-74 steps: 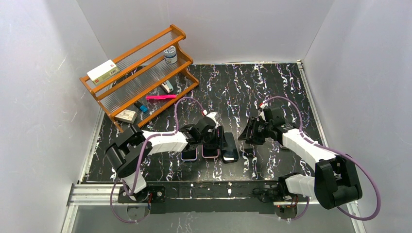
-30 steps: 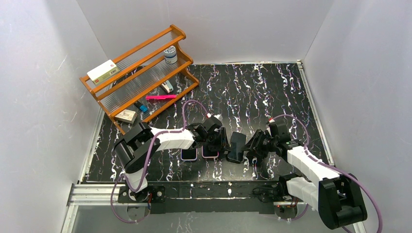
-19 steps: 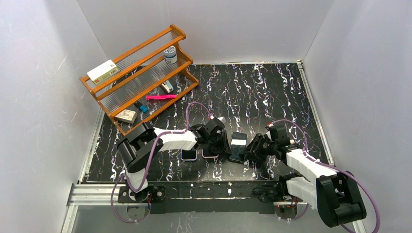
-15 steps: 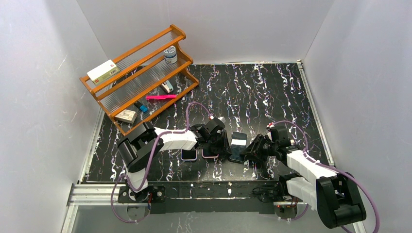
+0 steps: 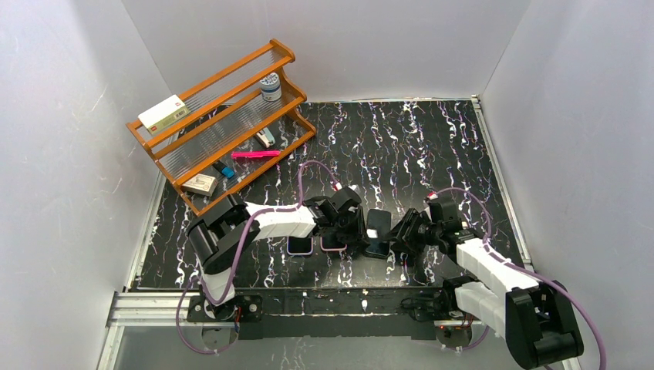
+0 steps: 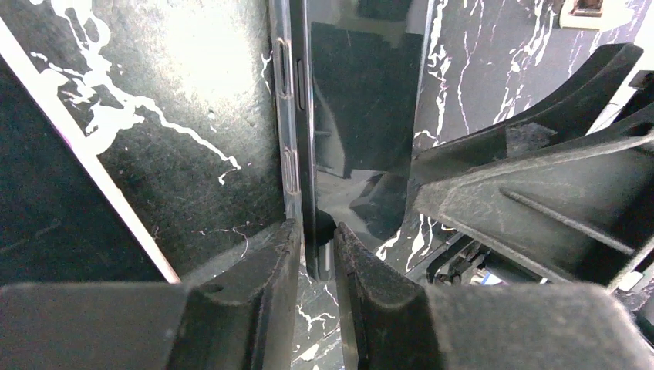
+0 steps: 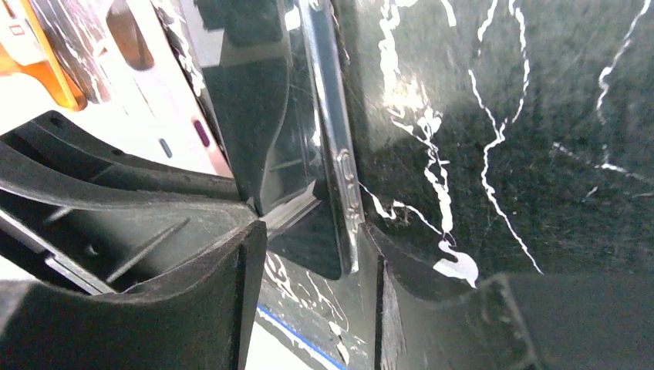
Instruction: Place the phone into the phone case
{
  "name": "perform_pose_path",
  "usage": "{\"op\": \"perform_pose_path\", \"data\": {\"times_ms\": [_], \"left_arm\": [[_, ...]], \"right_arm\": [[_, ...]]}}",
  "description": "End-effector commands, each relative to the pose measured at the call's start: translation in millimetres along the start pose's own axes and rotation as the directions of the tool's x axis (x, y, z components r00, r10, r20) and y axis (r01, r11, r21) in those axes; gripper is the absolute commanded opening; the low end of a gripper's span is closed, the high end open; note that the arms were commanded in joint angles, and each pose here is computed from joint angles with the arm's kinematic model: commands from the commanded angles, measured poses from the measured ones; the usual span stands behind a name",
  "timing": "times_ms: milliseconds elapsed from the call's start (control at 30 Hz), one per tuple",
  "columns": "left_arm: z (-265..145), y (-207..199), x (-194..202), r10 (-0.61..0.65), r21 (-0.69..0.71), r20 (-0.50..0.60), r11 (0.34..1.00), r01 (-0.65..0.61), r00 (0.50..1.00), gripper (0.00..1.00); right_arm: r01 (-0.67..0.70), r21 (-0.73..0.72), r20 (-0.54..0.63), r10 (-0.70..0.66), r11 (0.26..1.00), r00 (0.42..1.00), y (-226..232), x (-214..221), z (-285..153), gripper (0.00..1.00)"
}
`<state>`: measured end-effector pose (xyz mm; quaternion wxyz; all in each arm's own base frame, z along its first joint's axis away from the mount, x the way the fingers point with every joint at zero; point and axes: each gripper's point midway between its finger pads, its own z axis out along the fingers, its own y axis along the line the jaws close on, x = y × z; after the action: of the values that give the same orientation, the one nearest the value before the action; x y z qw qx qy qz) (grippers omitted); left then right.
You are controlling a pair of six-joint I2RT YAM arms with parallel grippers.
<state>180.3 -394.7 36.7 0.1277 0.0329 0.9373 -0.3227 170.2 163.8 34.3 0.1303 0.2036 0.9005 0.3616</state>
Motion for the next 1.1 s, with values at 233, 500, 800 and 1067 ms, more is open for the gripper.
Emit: {"op": "perform_pose_path", "data": {"times_ms": [233,500,800,1067], "left_arm": [[-6.5,-11.5,-54.0,0.021,0.037,0.111,0.999,-0.026,0.994,0.34],[15.7,2.9,-36.2,0.024,0.037,0.038,0.999,-0.025,0.999,0.28],[25.4,-0.6,-16.7,-0.064,0.129,-0.031,0.989,0.067,0.997,0.15],[12.8,-11.8,-17.8,-0.121,0.18,-0.041,0.976,0.126,0.992,0.15]], "right_arm": [[0.123,0.01,0.126,-0.124,0.992,0.984,19.6,-36.9,-3.2,0.65],[0.119,-0.014,0.097,-0.118,0.993,0.988,13.6,-32.6,9.5,0.67],[0.108,-0.276,0.047,-0.098,0.955,0.994,68.9,-29.6,5.2,0.69],[0.117,-0.524,0.062,-0.099,0.843,0.993,118.6,-26.1,-22.9,0.63]]}}
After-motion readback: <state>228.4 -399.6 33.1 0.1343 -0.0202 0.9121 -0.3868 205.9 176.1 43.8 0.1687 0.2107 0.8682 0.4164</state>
